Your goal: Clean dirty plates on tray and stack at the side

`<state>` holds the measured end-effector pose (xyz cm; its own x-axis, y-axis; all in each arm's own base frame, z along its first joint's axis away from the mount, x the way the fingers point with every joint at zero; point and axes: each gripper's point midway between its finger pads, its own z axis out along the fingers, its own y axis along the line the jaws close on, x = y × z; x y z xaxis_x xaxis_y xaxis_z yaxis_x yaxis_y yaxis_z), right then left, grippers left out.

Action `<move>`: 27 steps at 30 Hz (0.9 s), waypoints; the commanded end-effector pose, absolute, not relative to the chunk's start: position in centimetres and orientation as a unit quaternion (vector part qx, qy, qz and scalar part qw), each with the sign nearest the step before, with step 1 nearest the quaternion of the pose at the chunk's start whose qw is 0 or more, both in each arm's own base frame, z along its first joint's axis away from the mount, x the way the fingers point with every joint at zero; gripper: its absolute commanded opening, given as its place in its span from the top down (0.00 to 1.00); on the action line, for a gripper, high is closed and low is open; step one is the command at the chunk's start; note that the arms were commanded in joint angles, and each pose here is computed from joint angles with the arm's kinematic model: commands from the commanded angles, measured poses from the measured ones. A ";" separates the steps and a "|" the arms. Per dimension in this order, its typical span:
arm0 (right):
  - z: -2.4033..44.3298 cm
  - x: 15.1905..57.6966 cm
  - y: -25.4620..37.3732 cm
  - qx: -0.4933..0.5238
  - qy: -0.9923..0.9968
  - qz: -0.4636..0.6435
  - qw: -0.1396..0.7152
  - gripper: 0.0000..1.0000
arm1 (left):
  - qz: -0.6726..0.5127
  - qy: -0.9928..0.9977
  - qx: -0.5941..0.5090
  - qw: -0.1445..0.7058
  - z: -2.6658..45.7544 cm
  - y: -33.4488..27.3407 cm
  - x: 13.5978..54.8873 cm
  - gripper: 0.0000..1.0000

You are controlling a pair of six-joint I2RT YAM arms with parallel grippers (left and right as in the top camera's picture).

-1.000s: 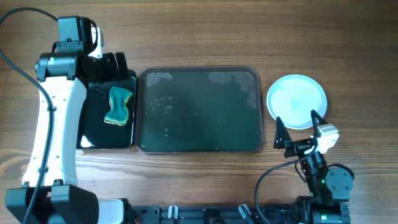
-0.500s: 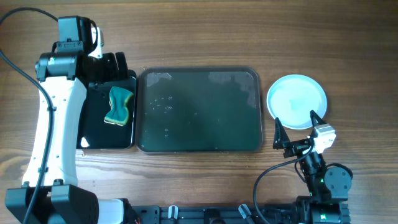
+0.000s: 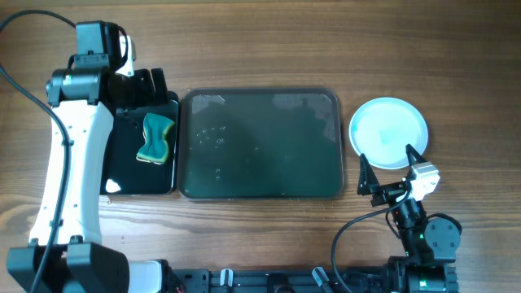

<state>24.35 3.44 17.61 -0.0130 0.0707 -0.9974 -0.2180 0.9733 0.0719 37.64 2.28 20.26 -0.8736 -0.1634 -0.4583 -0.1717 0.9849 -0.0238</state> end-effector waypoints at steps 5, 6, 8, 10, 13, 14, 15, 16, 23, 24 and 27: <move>18.1 24.2 3.8 -0.067 0.695 0.103 0.708 0.00 | -0.008 0.927 -0.052 0.370 26.9 -0.4 32.8 0.00; 18.1 24.2 3.8 -0.067 0.695 0.103 0.708 0.00 | -0.014 0.919 -0.050 0.390 27.1 -0.5 32.6 0.00; 18.1 24.2 3.8 -0.067 0.695 0.103 0.708 0.00 | -0.034 0.890 -0.043 0.452 27.7 -1.0 32.0 0.00; 18.1 24.2 3.8 -0.067 0.695 0.103 0.708 0.00 | -0.048 0.857 -0.036 0.511 27.7 -1.3 30.9 0.00; 18.1 24.2 3.8 -0.067 0.695 0.103 0.708 0.00 | -0.056 0.809 -0.032 0.585 27.4 -1.4 29.0 0.00; 18.1 24.2 3.8 -0.067 0.695 0.103 0.708 0.00 | -0.057 0.793 -0.031 0.606 27.3 -1.4 28.4 0.00; 18.1 24.2 3.8 -0.067 0.695 0.103 0.708 0.00 | -0.059 0.777 -0.030 0.626 26.8 -1.3 27.7 0.00; 18.1 24.2 3.8 -0.067 0.695 0.103 0.708 0.00 | -0.061 0.765 -0.029 0.641 26.5 -1.3 27.1 0.00; 18.1 24.2 3.8 -0.067 0.695 0.103 0.708 0.00 | -0.071 0.717 -0.020 0.694 22.3 -1.6 25.1 0.00; 18.1 24.2 3.8 -0.067 0.695 0.103 0.708 0.00 | -0.071 0.713 -0.019 0.698 21.9 -1.6 25.0 0.00; 18.1 24.2 3.8 -0.067 0.695 0.103 0.708 0.00 | -0.071 0.707 -0.019 0.703 20.9 -1.5 24.7 0.00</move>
<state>24.32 3.45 17.72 -0.0081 0.0705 -0.9975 -0.2191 0.9732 0.0706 25.04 -1.30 21.65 -0.0340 -0.1246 -0.9916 0.0549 0.9905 -0.1264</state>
